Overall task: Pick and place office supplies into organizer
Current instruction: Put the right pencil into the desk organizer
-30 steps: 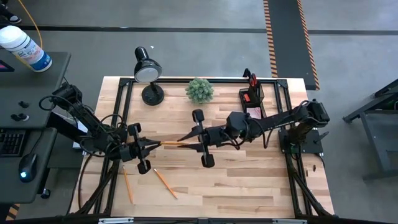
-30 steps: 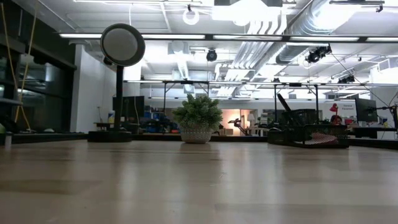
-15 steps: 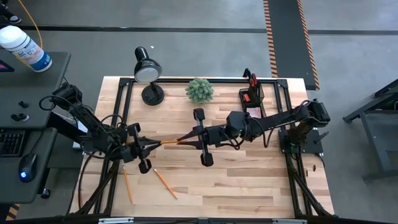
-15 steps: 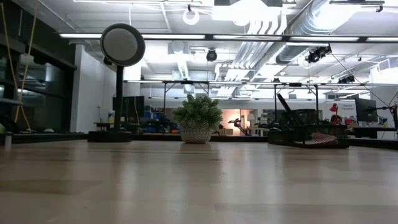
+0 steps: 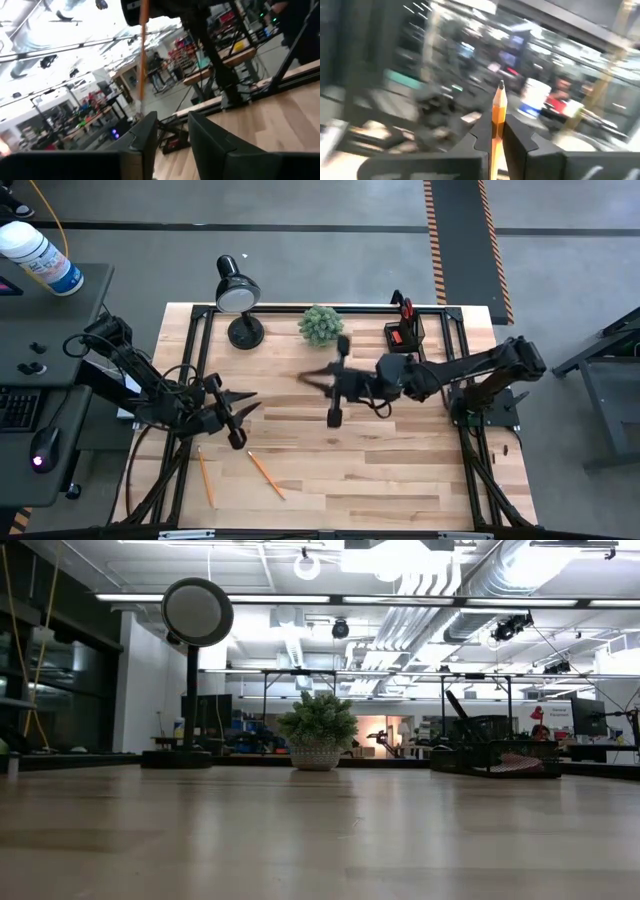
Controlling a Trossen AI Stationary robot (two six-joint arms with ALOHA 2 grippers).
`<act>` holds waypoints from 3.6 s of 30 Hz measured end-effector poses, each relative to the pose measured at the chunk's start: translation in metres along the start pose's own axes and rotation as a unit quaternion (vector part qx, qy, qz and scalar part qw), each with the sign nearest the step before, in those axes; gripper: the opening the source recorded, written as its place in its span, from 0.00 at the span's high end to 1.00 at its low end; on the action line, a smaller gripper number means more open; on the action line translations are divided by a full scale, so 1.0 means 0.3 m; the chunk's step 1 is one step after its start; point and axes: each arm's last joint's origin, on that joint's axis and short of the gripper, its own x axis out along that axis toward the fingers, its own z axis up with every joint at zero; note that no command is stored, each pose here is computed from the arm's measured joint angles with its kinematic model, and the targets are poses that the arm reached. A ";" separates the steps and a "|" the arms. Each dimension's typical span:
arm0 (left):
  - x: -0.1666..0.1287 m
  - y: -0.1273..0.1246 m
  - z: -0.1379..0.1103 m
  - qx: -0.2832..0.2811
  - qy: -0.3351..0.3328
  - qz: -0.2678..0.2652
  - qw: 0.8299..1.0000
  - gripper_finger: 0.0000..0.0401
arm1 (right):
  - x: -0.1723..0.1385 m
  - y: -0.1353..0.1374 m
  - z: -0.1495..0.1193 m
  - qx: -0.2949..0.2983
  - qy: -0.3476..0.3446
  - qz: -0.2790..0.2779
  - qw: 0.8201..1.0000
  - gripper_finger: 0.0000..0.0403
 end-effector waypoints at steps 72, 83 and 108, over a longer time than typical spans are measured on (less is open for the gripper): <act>-0.010 -0.002 -0.054 0.182 0.183 0.093 0.962 0.75 | -0.720 -0.493 -0.696 0.277 0.339 -0.556 0.707 0.96; -0.010 -0.002 -0.054 0.182 0.183 0.093 0.962 0.75 | -0.732 -0.485 -0.741 0.295 0.331 -0.539 0.716 0.85; -0.010 -0.003 -0.055 0.184 0.183 0.093 0.961 0.75 | -0.491 -0.451 -0.315 0.308 0.176 -0.171 0.919 0.51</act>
